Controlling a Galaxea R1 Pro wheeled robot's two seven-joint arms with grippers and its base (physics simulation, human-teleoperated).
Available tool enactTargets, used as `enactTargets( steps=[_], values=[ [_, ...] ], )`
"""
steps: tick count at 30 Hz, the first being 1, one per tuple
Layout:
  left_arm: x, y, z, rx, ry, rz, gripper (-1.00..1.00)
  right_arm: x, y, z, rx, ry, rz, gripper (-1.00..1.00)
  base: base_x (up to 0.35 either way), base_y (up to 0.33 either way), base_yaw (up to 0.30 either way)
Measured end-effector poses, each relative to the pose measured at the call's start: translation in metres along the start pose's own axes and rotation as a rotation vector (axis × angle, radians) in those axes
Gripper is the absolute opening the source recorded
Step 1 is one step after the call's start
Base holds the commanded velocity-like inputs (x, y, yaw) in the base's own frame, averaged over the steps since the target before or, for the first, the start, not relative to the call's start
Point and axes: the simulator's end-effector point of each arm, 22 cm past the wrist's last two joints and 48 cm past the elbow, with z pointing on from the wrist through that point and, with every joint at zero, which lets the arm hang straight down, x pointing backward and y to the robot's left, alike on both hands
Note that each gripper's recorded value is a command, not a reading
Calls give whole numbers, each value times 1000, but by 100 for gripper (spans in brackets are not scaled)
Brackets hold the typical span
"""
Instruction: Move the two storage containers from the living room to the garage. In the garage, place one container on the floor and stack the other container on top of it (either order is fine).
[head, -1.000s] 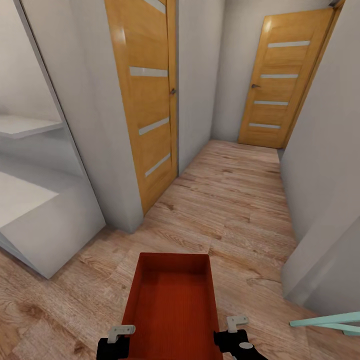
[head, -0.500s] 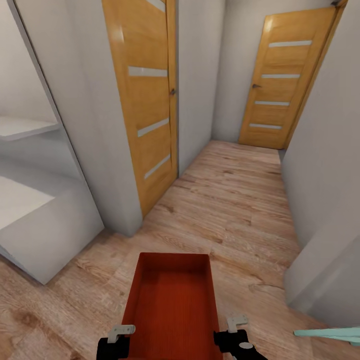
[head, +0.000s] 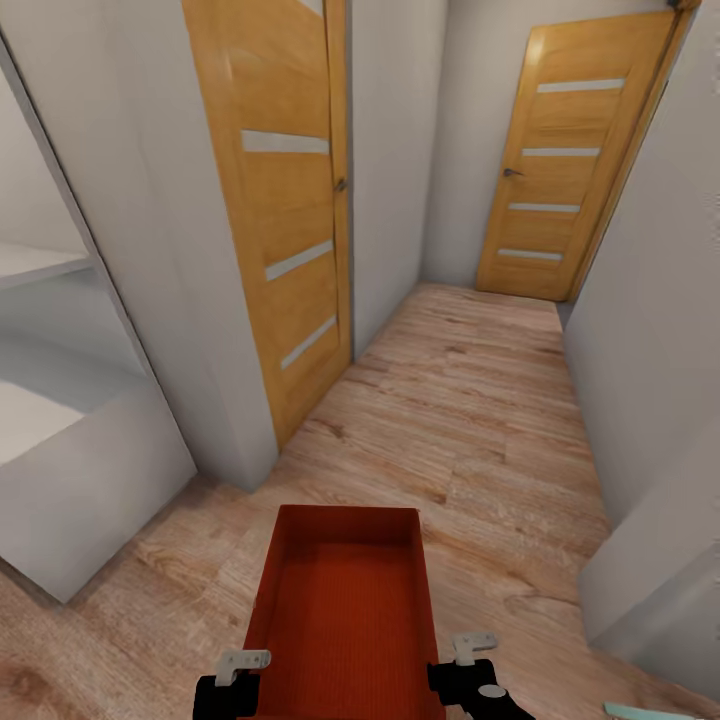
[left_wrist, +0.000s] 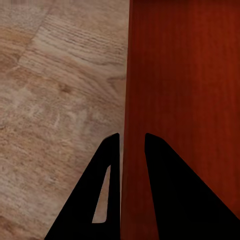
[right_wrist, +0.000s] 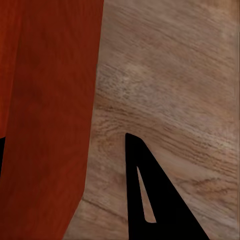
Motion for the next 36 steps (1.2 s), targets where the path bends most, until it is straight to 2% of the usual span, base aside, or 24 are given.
enactTargets(
  steps=[6,13,36],
  values=[
    [0,0,0,0,0,0,-100,0,0,0,0,0,0,-100,12,0,-220],
    [0,0,0,0,0,0,-100,0,0,0,0,0,0,-100,109,0,-55],
    [0,0,0,0,0,0,-100,0,0,0,0,-1,0,-100,335,0,-25]
  ],
)
